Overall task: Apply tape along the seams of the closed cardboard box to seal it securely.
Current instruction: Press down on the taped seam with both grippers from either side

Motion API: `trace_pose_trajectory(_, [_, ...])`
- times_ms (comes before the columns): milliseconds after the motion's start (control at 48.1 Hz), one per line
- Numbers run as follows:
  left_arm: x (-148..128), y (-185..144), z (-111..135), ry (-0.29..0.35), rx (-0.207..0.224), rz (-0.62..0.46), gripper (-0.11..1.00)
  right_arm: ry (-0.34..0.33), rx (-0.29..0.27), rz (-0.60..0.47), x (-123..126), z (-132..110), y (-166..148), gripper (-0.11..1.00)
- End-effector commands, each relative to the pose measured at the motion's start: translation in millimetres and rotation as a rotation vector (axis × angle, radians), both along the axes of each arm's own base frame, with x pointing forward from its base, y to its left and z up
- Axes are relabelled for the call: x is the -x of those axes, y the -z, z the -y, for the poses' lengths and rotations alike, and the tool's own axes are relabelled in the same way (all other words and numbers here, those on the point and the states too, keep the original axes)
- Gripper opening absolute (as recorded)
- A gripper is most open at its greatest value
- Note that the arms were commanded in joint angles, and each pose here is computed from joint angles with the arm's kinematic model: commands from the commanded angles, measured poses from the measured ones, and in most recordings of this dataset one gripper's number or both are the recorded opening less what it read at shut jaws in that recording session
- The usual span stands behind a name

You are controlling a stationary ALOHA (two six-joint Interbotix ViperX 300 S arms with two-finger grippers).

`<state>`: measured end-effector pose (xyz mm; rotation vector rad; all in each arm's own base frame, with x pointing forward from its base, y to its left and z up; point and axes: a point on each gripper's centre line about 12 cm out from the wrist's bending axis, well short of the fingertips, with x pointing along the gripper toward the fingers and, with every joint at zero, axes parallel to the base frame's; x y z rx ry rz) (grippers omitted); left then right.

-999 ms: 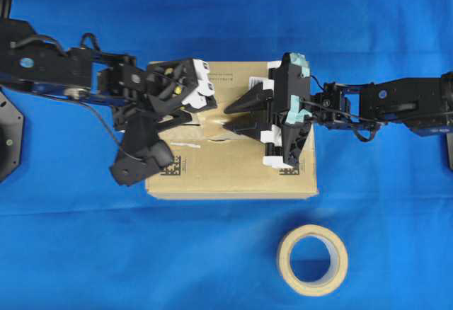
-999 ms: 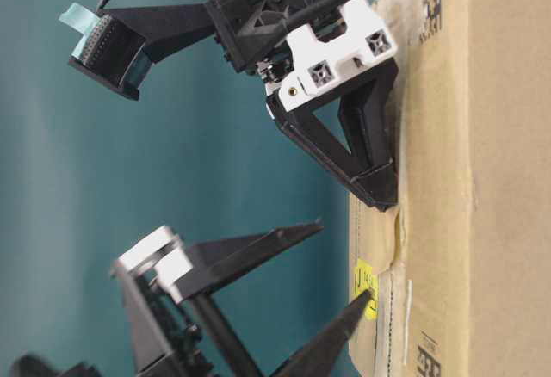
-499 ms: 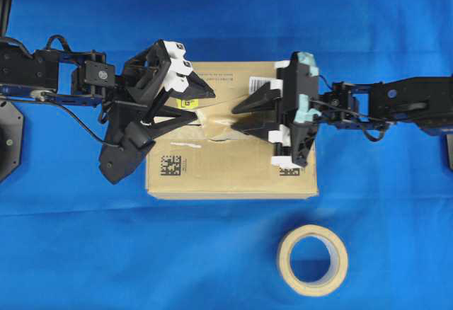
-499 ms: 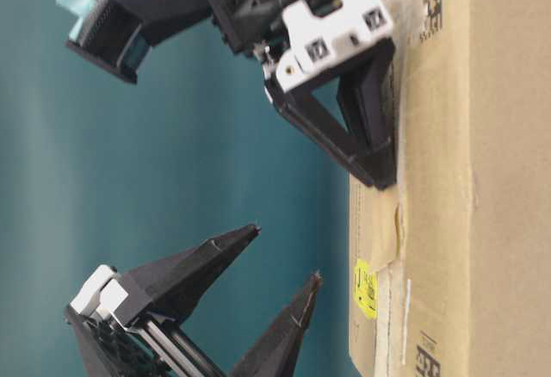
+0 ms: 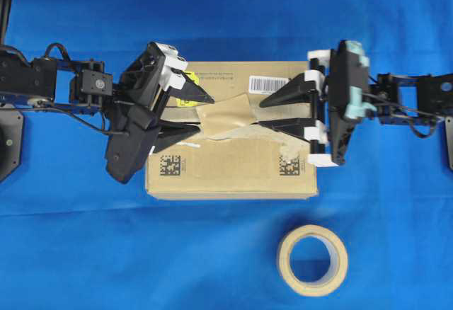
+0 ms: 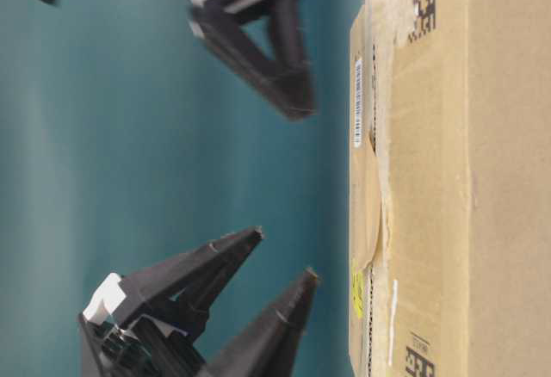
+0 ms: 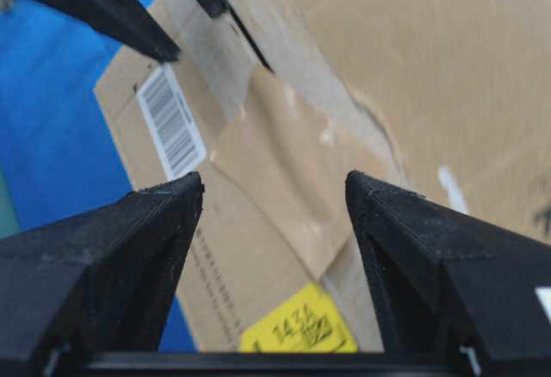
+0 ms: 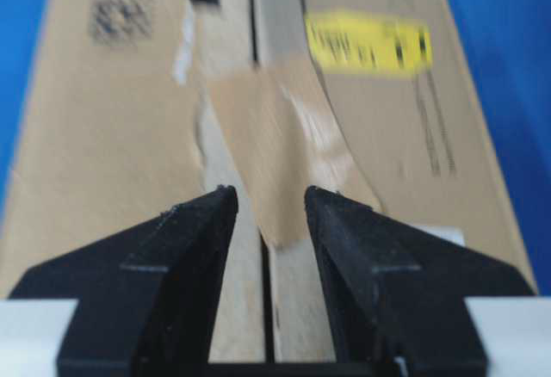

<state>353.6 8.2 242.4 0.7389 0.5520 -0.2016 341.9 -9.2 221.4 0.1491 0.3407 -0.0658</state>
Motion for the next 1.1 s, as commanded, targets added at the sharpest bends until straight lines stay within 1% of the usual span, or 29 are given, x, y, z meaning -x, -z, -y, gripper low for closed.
trace_pose_trajectory(0, [-2.6, -15.2, 1.4, -0.039, 0.069, 0.084, 0.63, -0.017, 0.022, 0.096, -0.8, -2.6, -27.7, 0.49])
trace_pose_trajectory(83, [-4.7, -19.2, 1.2, -0.092, 0.163, 0.132, 0.58, -0.012, 0.029, 0.131, -2.9, -0.5, -33.0, 0.48])
trace_pose_trajectory(125, [-5.2, -19.4, 0.5, -0.119, 0.212, 0.149, 0.53, -0.007, 0.033, 0.140, -4.9, 1.7, -32.8, 0.46])
trace_pose_trajectory(146, [-5.2, -18.5, -0.1, -0.139, 0.247, 0.161, 0.49, -0.003, 0.035, 0.140, -6.0, 3.3, -32.5, 0.45])
trace_pose_trajectory(166, [-5.5, -18.1, -0.2, -0.151, 0.270, 0.169, 0.46, 0.004, 0.036, 0.146, -8.2, 5.6, -33.0, 0.42])
trace_pose_trajectory(208, [-5.6, -15.5, -0.8, -0.175, 0.315, 0.183, 0.36, 0.010, 0.036, 0.143, -11.3, 7.9, -31.3, 0.34])
trace_pose_trajectory(291, [-5.9, -8.6, -2.2, -0.222, 0.407, 0.214, 0.17, 0.019, 0.038, 0.129, -17.9, 11.5, -24.3, 0.10])
trace_pose_trajectory(312, [-5.9, -5.4, -1.8, -0.228, 0.424, 0.220, 0.13, 0.024, 0.035, 0.123, -19.9, 12.9, -22.1, 0.04])
trace_pose_trajectory(333, [-6.0, -2.3, -1.8, -0.232, 0.434, 0.224, 0.08, 0.023, 0.038, 0.121, -22.1, 13.4, -20.5, 0.00])
trace_pose_trajectory(374, [-6.6, 1.3, -1.5, -0.236, 0.452, 0.244, 0.02, 0.028, 0.038, 0.115, -26.1, 15.4, -16.3, 0.00])
trace_pose_trajectory(395, [-6.9, 5.2, -1.5, -0.240, 0.461, 0.247, 0.00, 0.030, 0.038, 0.112, -28.5, 16.2, -13.9, 0.00])
trace_pose_trajectory(478, [-8.9, 17.0, -1.9, -0.258, 0.503, 0.266, 0.00, 0.035, 0.038, 0.098, -36.4, 18.5, -4.5, 0.00])
trace_pose_trajectory(582, [-12.7, 27.8, -2.7, -0.276, 0.534, 0.264, 0.00, 0.033, 0.040, 0.079, -44.6, 19.0, 6.0, 0.00])
trace_pose_trajectory(811, [-20.1, 58.1, -2.9, -0.316, 0.562, 0.191, 0.00, 0.031, 0.032, 0.044, -52.7, 17.4, 28.6, 0.00])
trace_pose_trajectory(915, [-19.6, 66.2, -3.5, -0.329, 0.570, 0.171, 0.00, 0.034, 0.024, 0.026, -53.6, 17.1, 37.9, 0.00])
trace_pose_trajectory(1082, [-13.4, 73.1, -8.9, -0.351, 0.567, 0.154, 0.00, 0.043, 0.020, -0.003, -55.3, 19.9, 50.8, 0.00])
